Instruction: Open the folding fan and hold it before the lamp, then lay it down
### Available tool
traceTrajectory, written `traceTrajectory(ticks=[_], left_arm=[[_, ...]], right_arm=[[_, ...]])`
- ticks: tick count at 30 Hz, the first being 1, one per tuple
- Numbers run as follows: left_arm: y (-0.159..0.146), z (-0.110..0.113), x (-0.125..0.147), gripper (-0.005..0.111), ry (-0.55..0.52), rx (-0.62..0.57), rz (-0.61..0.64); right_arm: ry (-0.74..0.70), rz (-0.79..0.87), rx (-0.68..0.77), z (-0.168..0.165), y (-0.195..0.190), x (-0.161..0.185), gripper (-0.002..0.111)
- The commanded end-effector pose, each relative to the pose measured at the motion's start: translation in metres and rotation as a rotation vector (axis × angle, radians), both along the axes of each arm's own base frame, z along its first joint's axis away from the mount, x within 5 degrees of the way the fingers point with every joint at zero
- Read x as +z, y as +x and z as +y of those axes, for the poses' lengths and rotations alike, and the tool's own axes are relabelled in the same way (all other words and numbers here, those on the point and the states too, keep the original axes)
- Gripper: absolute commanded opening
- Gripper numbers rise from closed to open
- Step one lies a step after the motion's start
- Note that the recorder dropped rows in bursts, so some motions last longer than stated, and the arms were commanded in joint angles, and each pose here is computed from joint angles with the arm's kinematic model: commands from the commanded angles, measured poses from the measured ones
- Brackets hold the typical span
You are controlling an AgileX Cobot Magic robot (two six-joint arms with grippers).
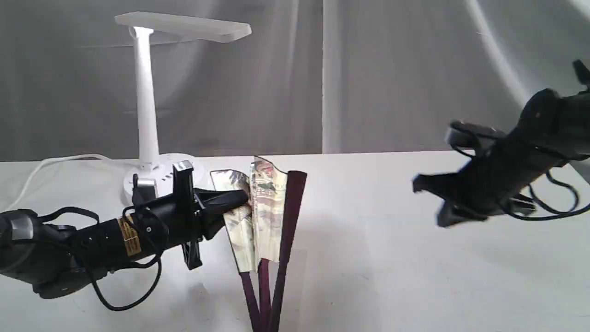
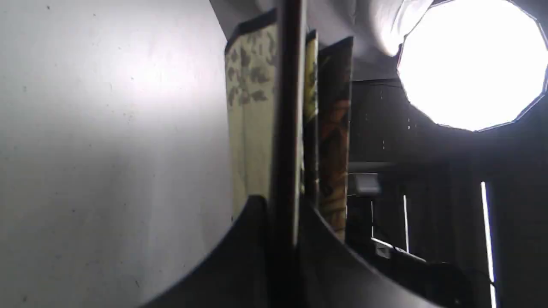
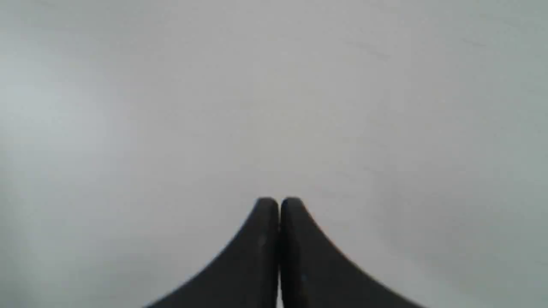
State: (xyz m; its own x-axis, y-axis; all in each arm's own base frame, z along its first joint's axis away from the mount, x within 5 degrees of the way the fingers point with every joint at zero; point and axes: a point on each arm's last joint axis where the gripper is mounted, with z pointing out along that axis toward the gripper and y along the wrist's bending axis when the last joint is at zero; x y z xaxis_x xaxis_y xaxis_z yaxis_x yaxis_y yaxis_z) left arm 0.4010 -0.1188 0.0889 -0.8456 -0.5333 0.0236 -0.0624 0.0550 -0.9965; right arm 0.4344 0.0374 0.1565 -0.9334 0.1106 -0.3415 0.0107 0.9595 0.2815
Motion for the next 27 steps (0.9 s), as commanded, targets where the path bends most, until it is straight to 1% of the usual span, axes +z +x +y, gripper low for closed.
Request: traceTrajectory(ticks=[1, 2, 3, 5, 6, 9, 11, 14, 17, 21, 23, 24, 25, 26, 27], left_arm=[[0.001, 0.002, 0.010, 0.000, -0.067, 0.014, 0.030], [0.002, 0.004, 0.012, 0.000, -0.073, 0.015, 0.038], [0.001, 0.004, 0.015, 0.000, -0.073, 0.010, 0.036], [0.001, 0.007, 0.026, 0.000, -0.065, -0.003, 0.010], [0.001, 0.008, 0.031, 0.000, -0.062, -0.006, -0.005], [0.000, 0.008, 0.054, 0.000, -0.060, -0.017, -0.062], [-0.001, 0.008, 0.064, 0.000, -0.063, -0.018, -0.084], [-0.001, 0.008, 0.071, 0.000, -0.079, -0.017, -0.077], [-0.002, 0.008, 0.070, 0.000, -0.085, -0.018, -0.060], [-0.005, 0.008, 0.067, 0.000, -0.081, -0.021, -0.048], [-0.006, 0.008, 0.066, 0.000, -0.074, -0.031, -0.048], [-0.006, 0.008, 0.066, 0.000, -0.073, -0.033, -0.048], [-0.006, 0.008, 0.066, 0.000, -0.073, -0.033, -0.048], [-0.006, 0.008, 0.066, 0.000, -0.072, -0.035, -0.048], [-0.006, 0.008, 0.066, 0.000, -0.071, -0.036, -0.048]], right_arm=[[0.356, -0.243, 0.063, 0.030, 0.005, 0.026, 0.000], [0.479, -0.295, 0.116, 0.036, 0.002, 0.027, 0.000], [0.605, -0.328, 0.110, 0.041, 0.001, 0.027, 0.000], [0.791, -0.385, 0.148, 0.046, -0.005, 0.022, 0.000], [0.808, -0.370, 0.176, 0.047, -0.010, 0.015, 0.000], [0.812, -0.352, 0.161, 0.040, -0.010, 0.004, 0.000], [0.815, -0.358, 0.200, 0.040, -0.016, -0.002, 0.000], [0.855, -0.353, 0.232, 0.042, -0.020, 0.000, 0.000], [0.949, -0.351, 0.306, 0.047, -0.027, 0.007, 0.000], [0.936, -0.382, 0.338, 0.047, -0.027, 0.008, 0.000], [0.891, -0.453, 0.400, 0.047, -0.027, 0.008, 0.000], [0.857, -0.490, 0.447, 0.047, -0.028, 0.007, 0.000], [0.806, -0.506, 0.455, 0.046, -0.026, 0.004, 0.000], [0.719, -0.530, 0.451, 0.044, -0.023, 0.000, 0.000], [0.623, -0.528, 0.412, 0.040, -0.018, -0.006, 0.000]])
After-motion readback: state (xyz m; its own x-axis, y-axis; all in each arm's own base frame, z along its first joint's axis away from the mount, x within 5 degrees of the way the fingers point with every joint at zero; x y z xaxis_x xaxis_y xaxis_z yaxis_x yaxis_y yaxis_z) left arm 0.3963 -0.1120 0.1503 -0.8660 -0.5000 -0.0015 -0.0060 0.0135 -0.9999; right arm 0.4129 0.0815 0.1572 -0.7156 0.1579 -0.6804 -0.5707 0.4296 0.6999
